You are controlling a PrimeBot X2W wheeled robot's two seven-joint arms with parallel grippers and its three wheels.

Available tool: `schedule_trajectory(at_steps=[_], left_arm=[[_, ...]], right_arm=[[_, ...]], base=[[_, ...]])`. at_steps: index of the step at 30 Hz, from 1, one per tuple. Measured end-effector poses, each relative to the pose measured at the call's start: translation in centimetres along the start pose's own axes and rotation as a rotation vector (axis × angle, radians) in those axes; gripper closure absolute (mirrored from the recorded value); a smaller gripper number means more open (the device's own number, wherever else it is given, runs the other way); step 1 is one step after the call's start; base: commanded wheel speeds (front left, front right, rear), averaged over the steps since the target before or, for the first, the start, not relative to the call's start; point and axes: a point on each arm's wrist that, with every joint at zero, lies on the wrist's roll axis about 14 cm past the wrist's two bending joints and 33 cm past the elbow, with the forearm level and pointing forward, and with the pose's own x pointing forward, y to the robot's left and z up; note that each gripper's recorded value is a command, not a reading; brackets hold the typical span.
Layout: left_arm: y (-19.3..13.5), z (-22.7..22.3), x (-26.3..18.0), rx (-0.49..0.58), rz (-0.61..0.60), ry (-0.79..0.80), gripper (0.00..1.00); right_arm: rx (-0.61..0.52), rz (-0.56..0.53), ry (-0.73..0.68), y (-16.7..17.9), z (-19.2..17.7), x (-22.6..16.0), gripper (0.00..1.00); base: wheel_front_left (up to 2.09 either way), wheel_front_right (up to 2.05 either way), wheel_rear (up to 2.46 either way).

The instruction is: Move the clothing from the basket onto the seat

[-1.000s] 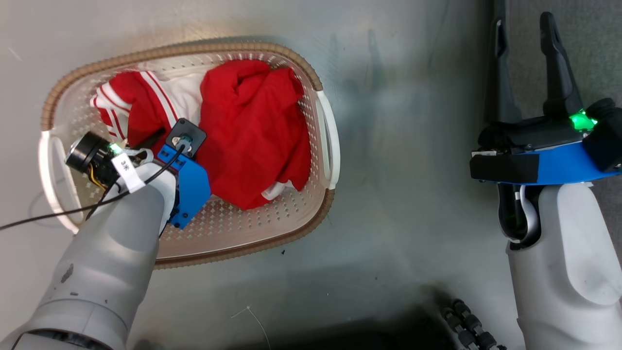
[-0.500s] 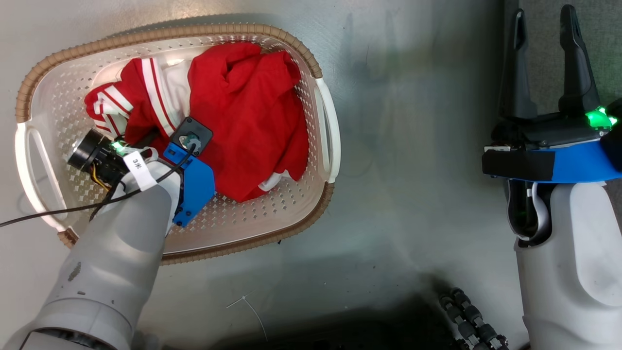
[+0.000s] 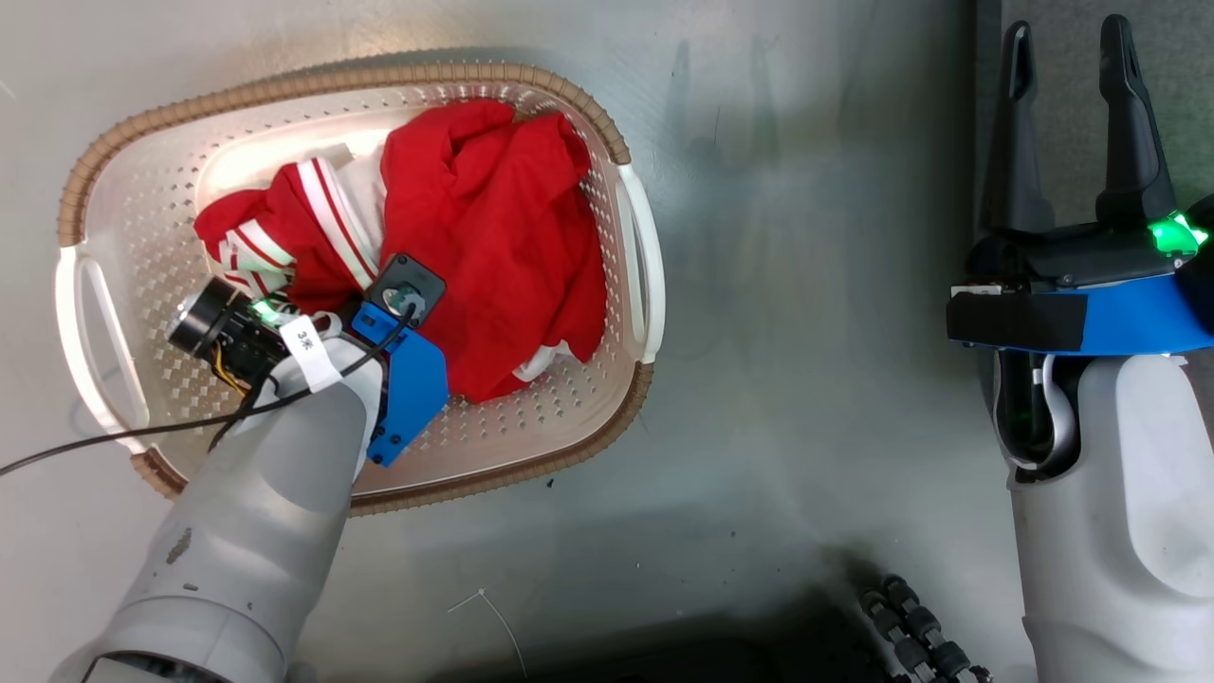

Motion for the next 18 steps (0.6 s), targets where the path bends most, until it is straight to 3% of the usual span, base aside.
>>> schedule_trajectory(at_steps=[18], left_arm=[[1.2,3.6,-4.7,-0.010,0.031,-0.130,1.00]], right_arm=[[0.010,0.000,-0.076,0.3,4.9,-1.2,0.00]], base=[[0.00,0.00,0.00]])
